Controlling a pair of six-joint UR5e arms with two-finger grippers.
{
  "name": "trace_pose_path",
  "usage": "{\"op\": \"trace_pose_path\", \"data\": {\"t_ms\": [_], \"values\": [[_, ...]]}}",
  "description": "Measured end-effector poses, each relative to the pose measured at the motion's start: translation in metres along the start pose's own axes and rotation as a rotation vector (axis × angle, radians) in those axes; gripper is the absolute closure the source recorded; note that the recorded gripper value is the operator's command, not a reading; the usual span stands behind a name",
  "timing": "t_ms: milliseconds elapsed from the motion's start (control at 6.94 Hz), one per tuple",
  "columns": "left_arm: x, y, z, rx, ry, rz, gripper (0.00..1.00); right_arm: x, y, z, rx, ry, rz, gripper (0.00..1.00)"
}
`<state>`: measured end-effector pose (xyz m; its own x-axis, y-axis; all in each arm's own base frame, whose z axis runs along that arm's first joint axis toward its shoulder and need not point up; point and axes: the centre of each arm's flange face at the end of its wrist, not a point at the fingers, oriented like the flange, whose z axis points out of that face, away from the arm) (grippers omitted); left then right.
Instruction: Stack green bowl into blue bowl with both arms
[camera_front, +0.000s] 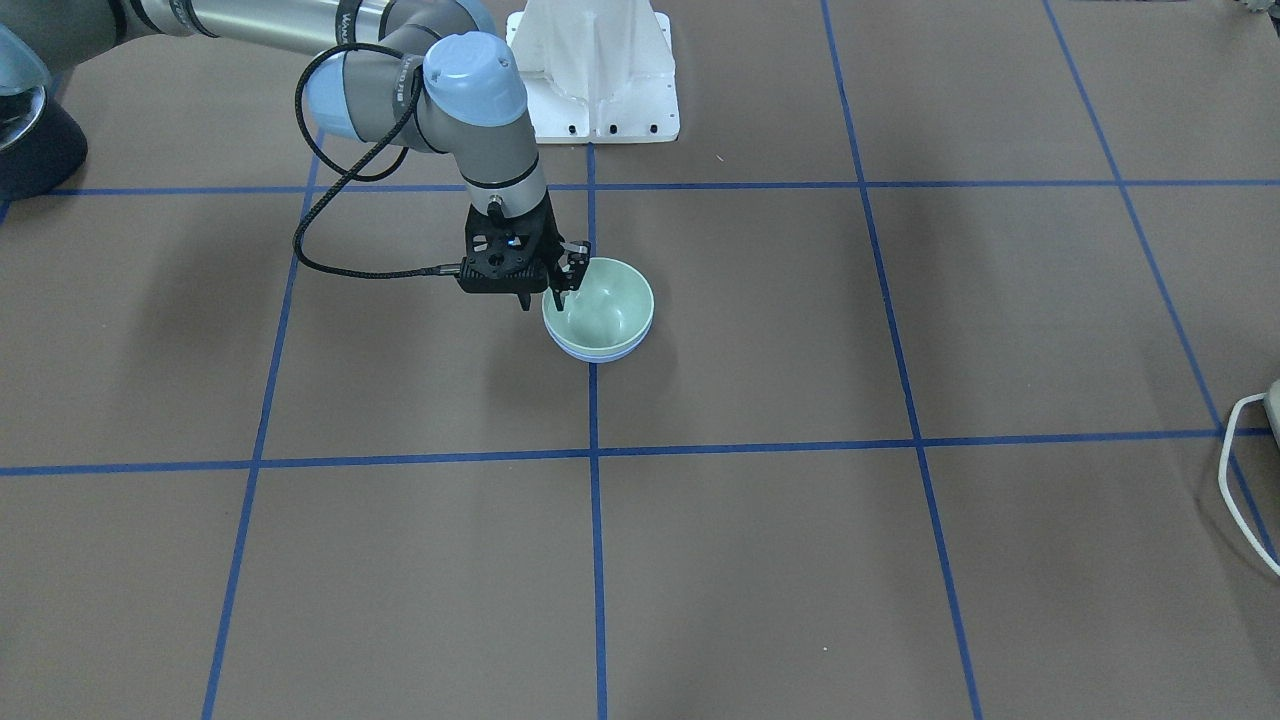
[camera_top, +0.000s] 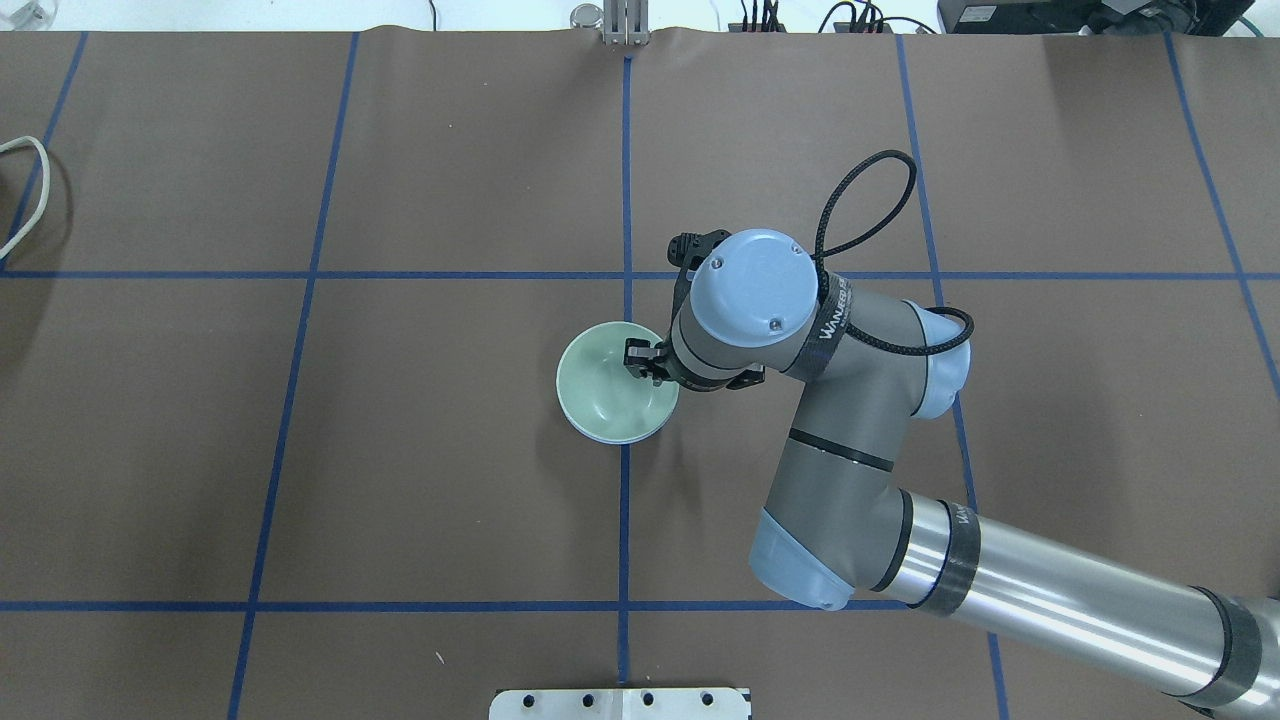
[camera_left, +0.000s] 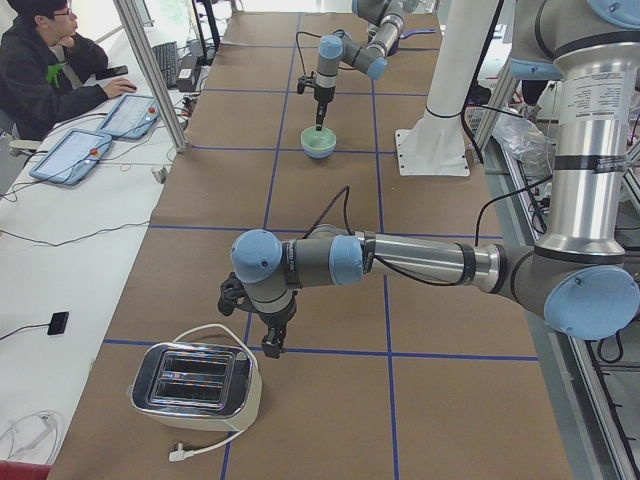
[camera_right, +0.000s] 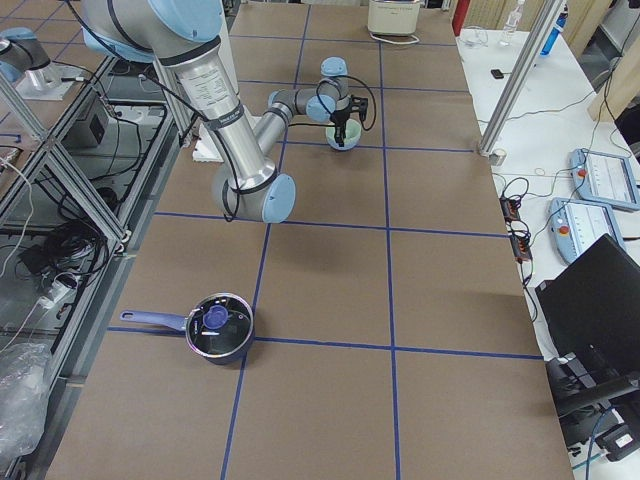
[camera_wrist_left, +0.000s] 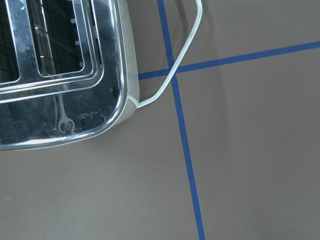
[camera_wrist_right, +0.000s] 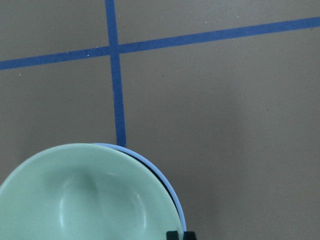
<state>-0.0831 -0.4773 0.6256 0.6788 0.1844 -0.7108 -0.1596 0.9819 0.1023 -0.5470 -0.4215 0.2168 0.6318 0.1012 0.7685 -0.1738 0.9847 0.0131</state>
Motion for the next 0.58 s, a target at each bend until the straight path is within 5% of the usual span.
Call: {"op": "trace_pose_path", "data": {"t_ms": [288,576], "values": [[0.0,0.0,0.0,0.0,0.0,0.0,0.02,0.014,-0.02,-0.032,0.004,0.044,-0.024,0.0],[0.0,0.0,0.0,0.0,0.002,-0.007,0.02,0.068,-0.085,-0.066,-0.002,0.078,-0.074,0.0]]}}
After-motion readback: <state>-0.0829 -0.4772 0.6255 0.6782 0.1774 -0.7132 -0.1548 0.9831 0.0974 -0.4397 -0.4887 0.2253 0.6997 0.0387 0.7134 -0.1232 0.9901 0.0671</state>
